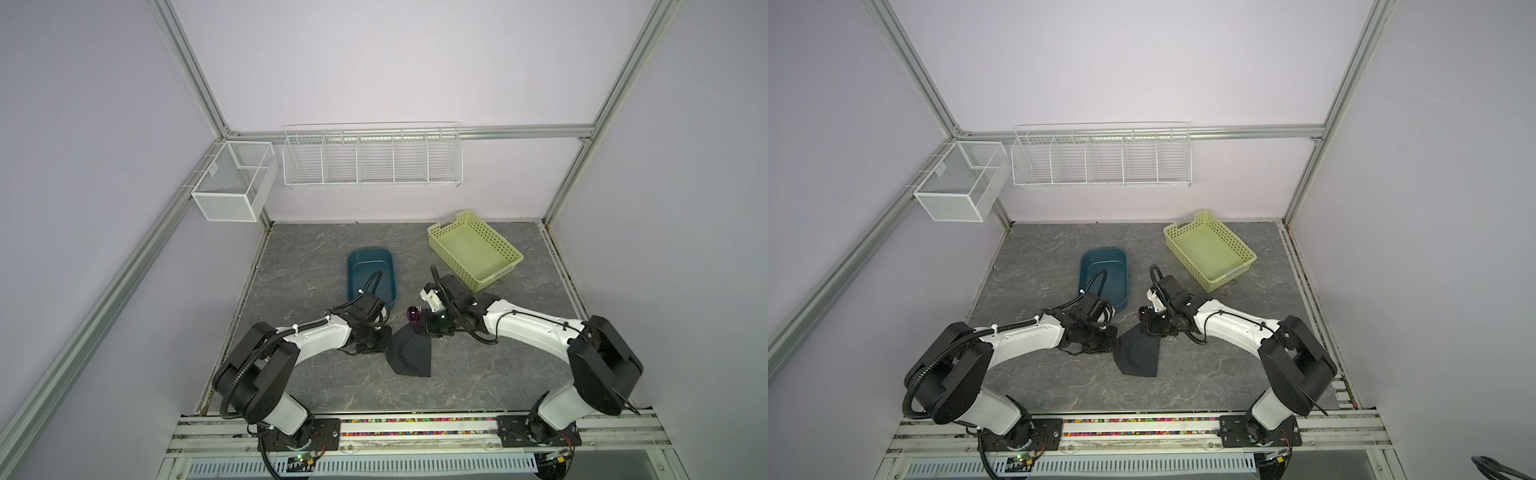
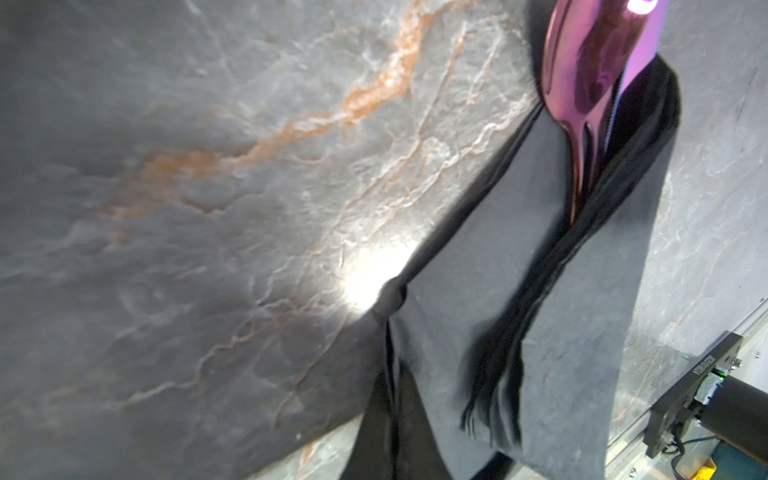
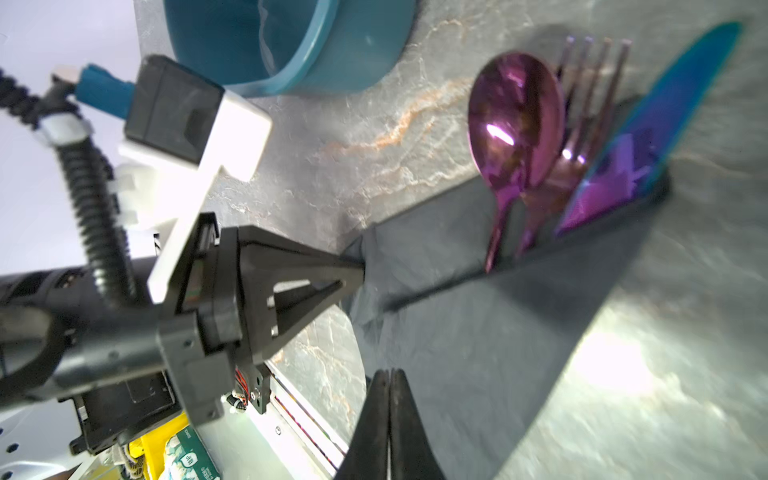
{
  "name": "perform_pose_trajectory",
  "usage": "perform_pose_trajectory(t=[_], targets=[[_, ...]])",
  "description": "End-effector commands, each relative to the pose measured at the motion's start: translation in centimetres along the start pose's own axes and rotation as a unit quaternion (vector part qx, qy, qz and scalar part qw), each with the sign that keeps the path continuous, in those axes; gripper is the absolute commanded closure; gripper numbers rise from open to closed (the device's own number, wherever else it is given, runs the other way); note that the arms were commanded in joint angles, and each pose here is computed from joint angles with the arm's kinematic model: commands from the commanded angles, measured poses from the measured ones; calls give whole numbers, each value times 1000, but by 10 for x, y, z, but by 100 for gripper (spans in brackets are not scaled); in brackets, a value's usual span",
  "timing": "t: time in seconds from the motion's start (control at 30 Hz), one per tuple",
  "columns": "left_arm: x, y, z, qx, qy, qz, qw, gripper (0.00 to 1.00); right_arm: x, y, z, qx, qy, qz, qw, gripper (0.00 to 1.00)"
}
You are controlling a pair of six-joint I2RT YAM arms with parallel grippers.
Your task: Place the utensils on the paper napkin and roll it up
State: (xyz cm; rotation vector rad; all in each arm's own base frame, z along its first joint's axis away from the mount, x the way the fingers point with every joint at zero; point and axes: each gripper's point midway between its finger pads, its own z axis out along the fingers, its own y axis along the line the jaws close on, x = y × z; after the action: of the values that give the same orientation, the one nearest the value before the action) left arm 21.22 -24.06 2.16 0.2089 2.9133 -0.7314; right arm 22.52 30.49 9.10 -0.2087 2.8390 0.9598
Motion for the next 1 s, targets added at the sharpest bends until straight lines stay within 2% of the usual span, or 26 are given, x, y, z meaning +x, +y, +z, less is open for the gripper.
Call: perform_pose_trajectory(t=[0.0, 0.3, 0.6, 0.97], targets=[[6, 10, 4, -18, 11, -10, 1000, 93, 43, -30, 2, 56, 57, 25, 996, 92], [4, 9, 3, -19, 9, -10, 1000, 93, 88, -27, 29, 64, 100, 18, 993, 93], [4, 8, -2, -18, 7, -8, 1000, 94, 90, -28, 52, 74, 104, 18, 992, 93], [3, 6, -4, -16, 2, -10, 1000, 95, 80, -12, 43, 55, 87, 2, 995, 93]])
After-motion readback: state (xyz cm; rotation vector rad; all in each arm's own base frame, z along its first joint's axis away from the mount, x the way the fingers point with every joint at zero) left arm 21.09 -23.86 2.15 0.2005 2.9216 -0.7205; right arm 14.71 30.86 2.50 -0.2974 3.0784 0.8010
